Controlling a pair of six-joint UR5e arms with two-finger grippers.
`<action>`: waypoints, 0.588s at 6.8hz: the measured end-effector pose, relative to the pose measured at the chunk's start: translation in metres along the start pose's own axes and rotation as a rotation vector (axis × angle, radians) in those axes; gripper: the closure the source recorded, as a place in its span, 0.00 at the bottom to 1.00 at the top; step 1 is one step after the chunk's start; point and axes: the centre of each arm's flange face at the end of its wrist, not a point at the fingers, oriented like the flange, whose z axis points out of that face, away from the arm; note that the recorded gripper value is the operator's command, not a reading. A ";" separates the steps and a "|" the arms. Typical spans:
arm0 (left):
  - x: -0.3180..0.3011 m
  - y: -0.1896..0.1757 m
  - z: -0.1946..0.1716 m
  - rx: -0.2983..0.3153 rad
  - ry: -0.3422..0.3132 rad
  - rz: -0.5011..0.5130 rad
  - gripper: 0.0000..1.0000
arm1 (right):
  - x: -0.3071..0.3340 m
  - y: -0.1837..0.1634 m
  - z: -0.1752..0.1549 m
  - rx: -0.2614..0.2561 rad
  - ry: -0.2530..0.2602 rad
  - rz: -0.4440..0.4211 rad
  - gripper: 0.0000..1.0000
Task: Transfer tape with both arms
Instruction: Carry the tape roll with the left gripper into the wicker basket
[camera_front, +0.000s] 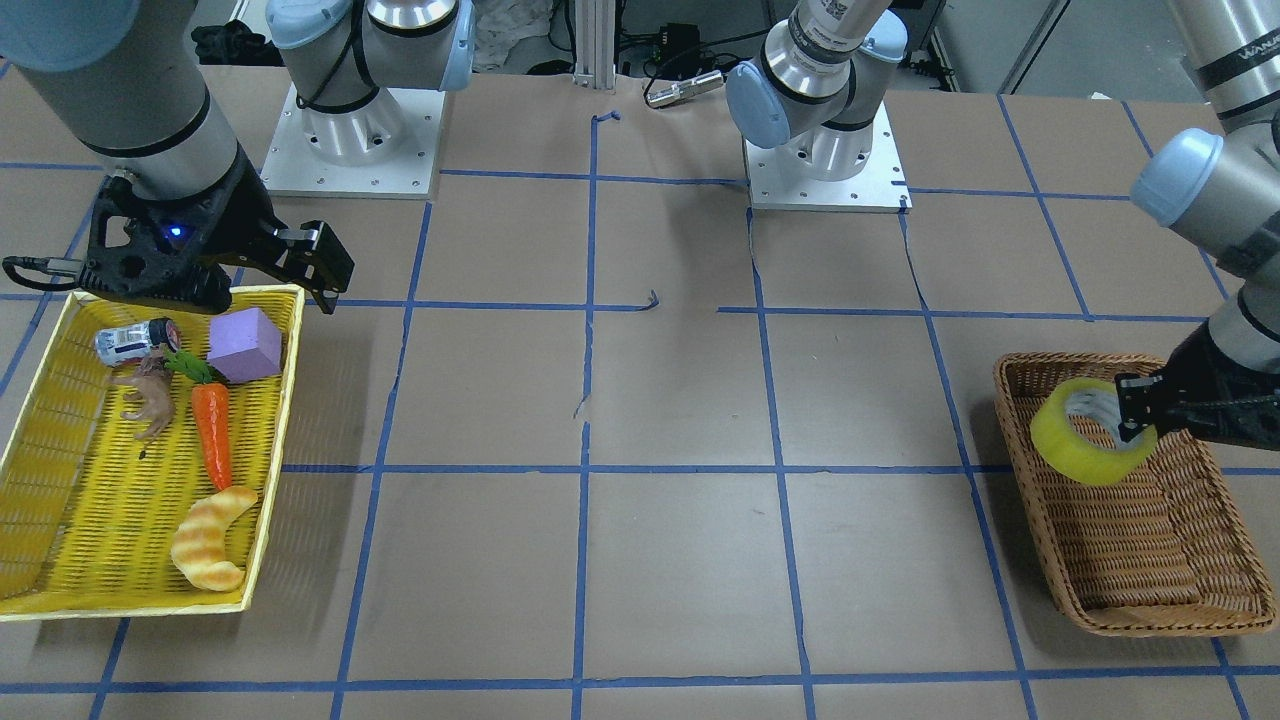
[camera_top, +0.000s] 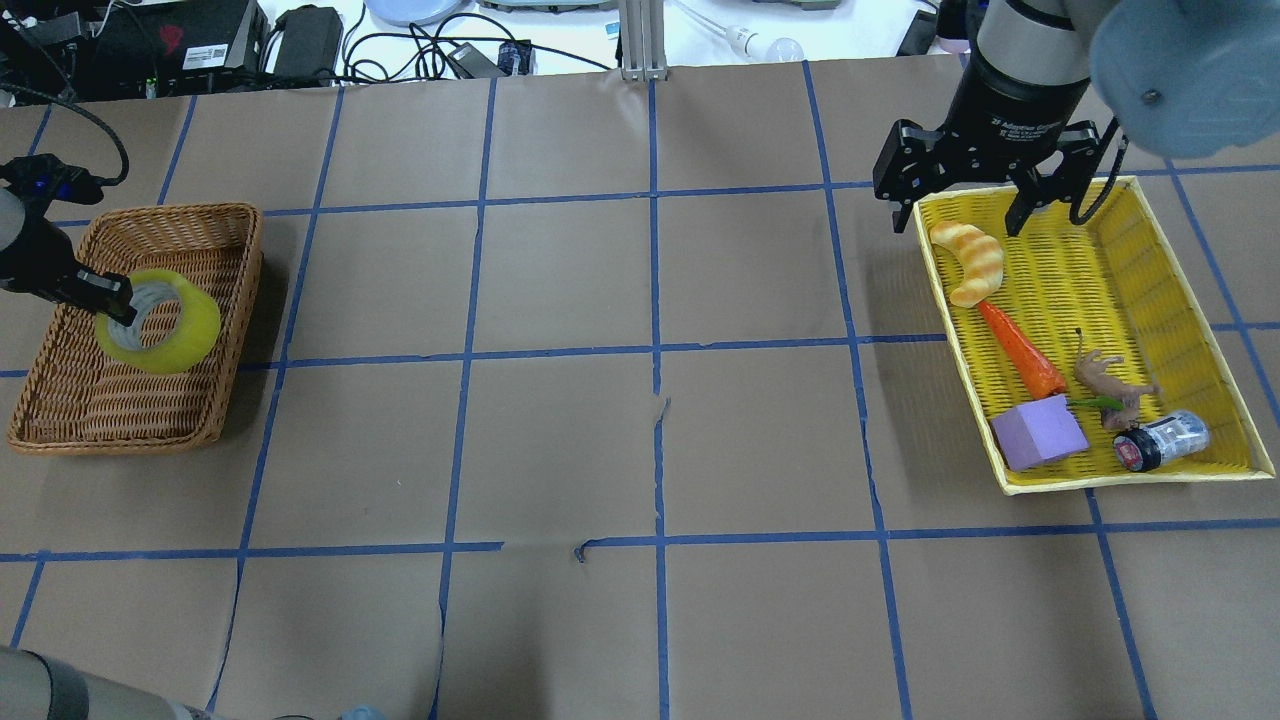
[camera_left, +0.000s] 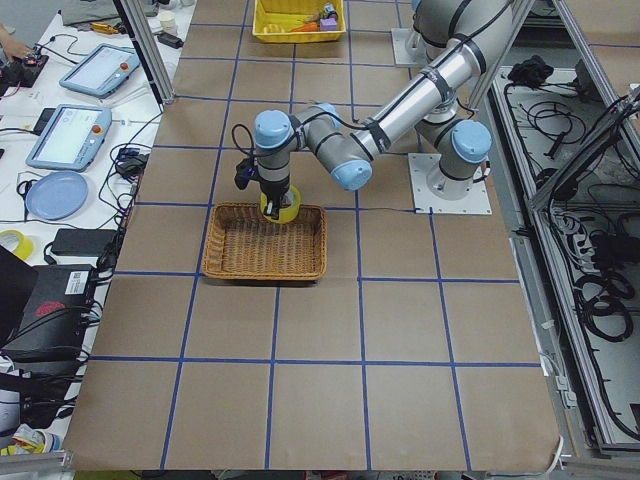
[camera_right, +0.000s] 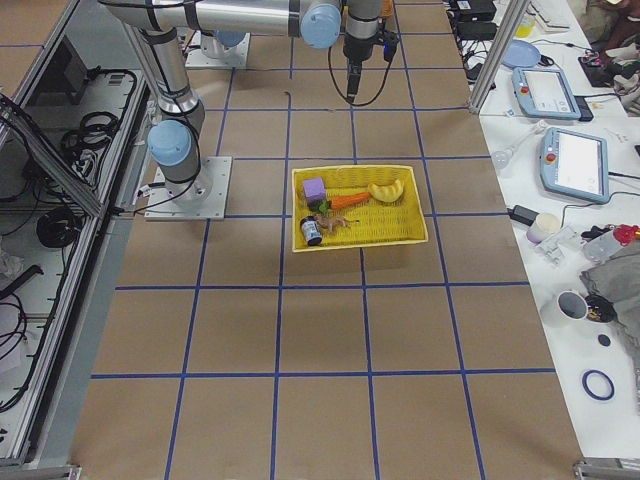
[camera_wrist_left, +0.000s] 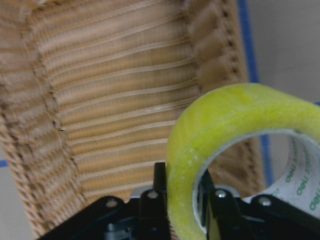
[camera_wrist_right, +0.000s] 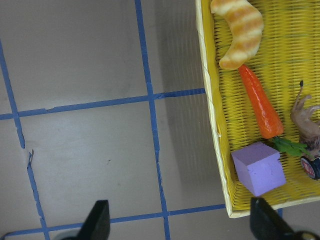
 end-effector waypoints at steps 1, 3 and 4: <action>-0.021 0.002 0.020 0.023 -0.032 -0.013 0.44 | 0.001 0.000 -0.001 0.001 0.001 0.000 0.00; -0.036 0.004 0.051 0.028 -0.036 -0.034 0.00 | 0.001 0.001 -0.004 0.002 0.002 0.000 0.00; -0.036 0.002 0.051 0.035 -0.038 -0.039 0.00 | 0.001 0.001 -0.003 -0.002 0.001 0.000 0.00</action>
